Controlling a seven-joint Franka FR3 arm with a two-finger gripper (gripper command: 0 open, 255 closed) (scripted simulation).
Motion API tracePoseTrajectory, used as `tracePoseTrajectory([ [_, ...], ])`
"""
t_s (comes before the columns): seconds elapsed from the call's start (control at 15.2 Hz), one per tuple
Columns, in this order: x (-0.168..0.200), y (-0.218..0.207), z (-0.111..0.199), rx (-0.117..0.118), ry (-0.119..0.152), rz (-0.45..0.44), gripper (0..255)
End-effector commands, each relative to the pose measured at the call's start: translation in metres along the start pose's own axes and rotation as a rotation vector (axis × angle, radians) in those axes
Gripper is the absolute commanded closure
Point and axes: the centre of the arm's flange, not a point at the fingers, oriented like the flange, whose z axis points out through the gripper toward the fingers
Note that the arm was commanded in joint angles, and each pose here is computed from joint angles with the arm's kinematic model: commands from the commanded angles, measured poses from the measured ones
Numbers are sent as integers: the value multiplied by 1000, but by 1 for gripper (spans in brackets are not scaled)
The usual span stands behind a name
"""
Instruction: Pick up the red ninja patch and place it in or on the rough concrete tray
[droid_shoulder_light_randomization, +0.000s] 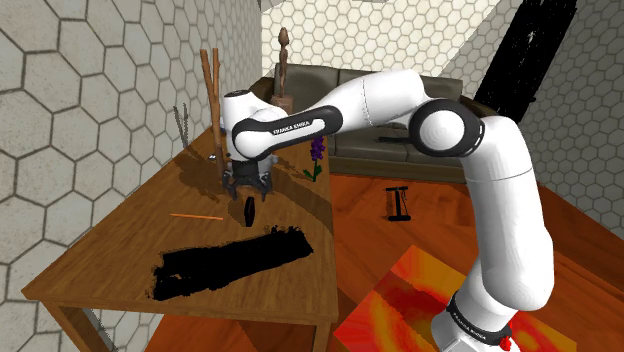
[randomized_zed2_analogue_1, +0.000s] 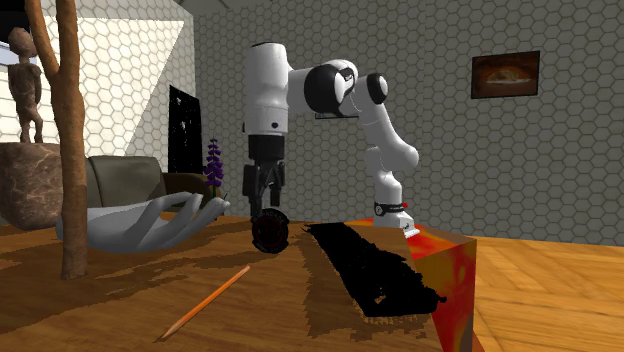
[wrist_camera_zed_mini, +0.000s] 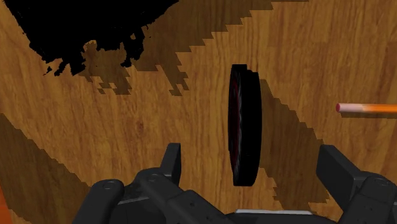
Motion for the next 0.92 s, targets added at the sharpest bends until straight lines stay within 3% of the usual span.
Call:
tracePoseTrajectory([
  [0.0, 0, 0, 11, 0, 0, 0, 0],
  [0.53, 0, 0, 14, 0, 0, 0, 0],
  [0.59, 0, 0, 14, 0, 0, 0, 255],
  [0.86, 0, 0, 14, 0, 0, 0, 255],
])
